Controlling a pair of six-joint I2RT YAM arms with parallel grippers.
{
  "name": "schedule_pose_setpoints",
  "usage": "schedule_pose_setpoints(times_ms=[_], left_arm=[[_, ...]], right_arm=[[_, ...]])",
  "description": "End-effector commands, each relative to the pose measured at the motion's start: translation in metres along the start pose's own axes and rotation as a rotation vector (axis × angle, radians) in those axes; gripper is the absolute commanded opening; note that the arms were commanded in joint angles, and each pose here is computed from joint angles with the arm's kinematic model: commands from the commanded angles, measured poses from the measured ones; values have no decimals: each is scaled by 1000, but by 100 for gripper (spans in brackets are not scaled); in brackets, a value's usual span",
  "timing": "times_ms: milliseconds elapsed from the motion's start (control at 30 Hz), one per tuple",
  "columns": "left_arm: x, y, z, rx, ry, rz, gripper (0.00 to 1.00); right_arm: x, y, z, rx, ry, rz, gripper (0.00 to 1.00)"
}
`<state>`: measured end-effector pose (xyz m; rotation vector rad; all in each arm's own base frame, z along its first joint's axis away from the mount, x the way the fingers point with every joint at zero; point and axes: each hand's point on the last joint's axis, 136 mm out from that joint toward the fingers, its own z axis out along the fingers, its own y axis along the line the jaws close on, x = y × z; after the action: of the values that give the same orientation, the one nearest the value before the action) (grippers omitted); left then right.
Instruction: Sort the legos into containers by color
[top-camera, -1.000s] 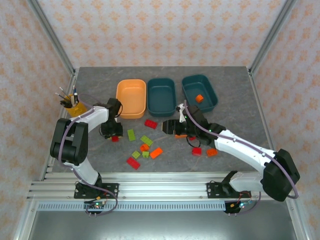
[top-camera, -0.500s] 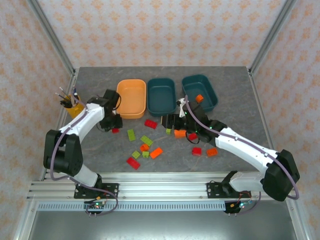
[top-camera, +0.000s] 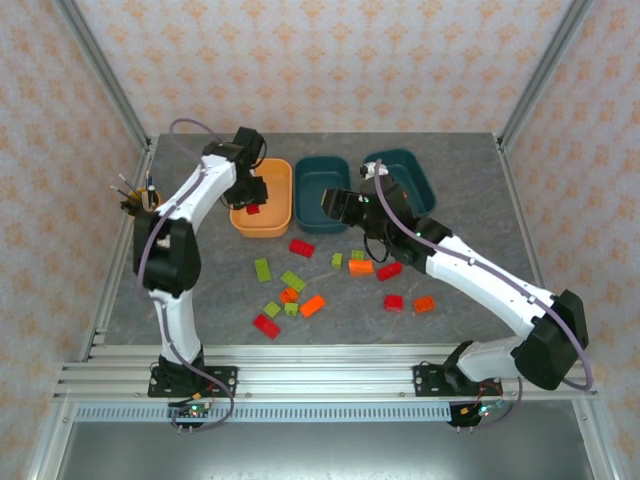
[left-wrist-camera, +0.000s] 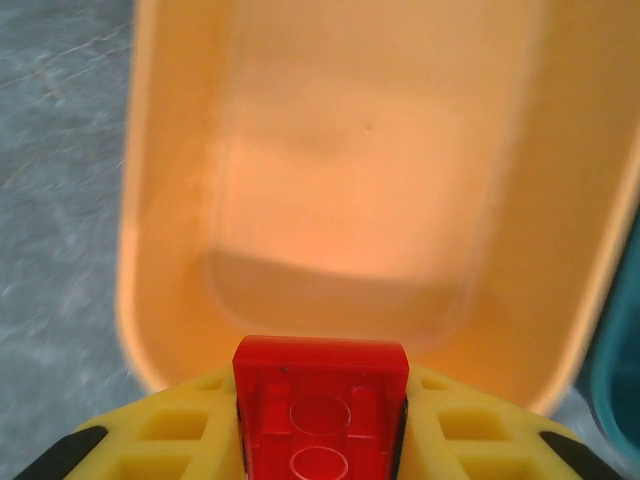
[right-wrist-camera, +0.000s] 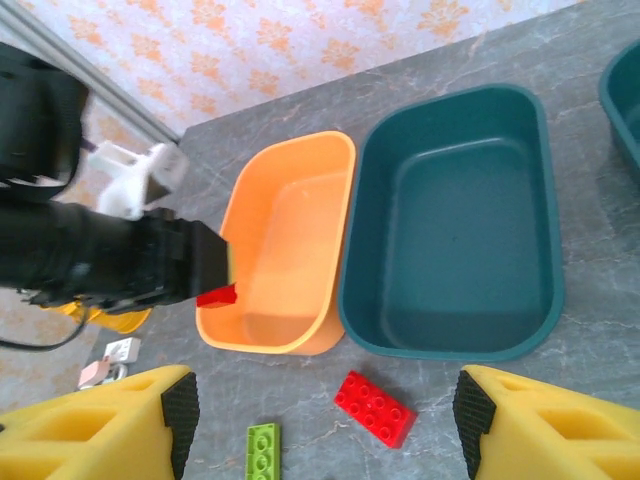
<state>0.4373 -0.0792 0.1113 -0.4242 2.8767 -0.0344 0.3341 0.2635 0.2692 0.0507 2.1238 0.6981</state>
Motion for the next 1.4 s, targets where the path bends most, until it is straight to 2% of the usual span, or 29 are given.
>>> schedule_pose_setpoints(times_ms=[0, 200, 233, 367, 600, 767, 967, 1100, 1200, 1367], left_arm=[[-5, 5, 24, -74, 47, 21, 35], [-5, 0, 55, -87, 101, 19, 38], [-5, 0, 56, -85, 103, 19, 40], [-8, -3, 50, -73, 90, 21, 59], [-21, -8, 6, -31, 10, 10, 76], [-18, -14, -49, 39, -94, -24, 79], [28, -30, -110, 248, -214, -40, 82], [72, -26, -132, 405, -261, -103, 85], [105, -12, -131, 427, -260, -131, 86], [136, 10, -137, 449, -284, -167, 87]], right_arm=[[3, -19, -2, 102, 15, 13, 70], [29, -59, -7, 250, 104, 55, 70], [34, -63, -8, 265, 117, 55, 70], [50, -76, -7, 322, 187, 52, 67], [76, -88, 8, 423, 339, 20, 61], [97, -81, 28, 474, 459, 1, 54], [129, -93, 49, 619, 592, 15, 49], [139, -91, 62, 629, 636, 25, 48], [150, -94, 70, 642, 669, 45, 47], [166, -99, 82, 649, 704, 59, 44]])
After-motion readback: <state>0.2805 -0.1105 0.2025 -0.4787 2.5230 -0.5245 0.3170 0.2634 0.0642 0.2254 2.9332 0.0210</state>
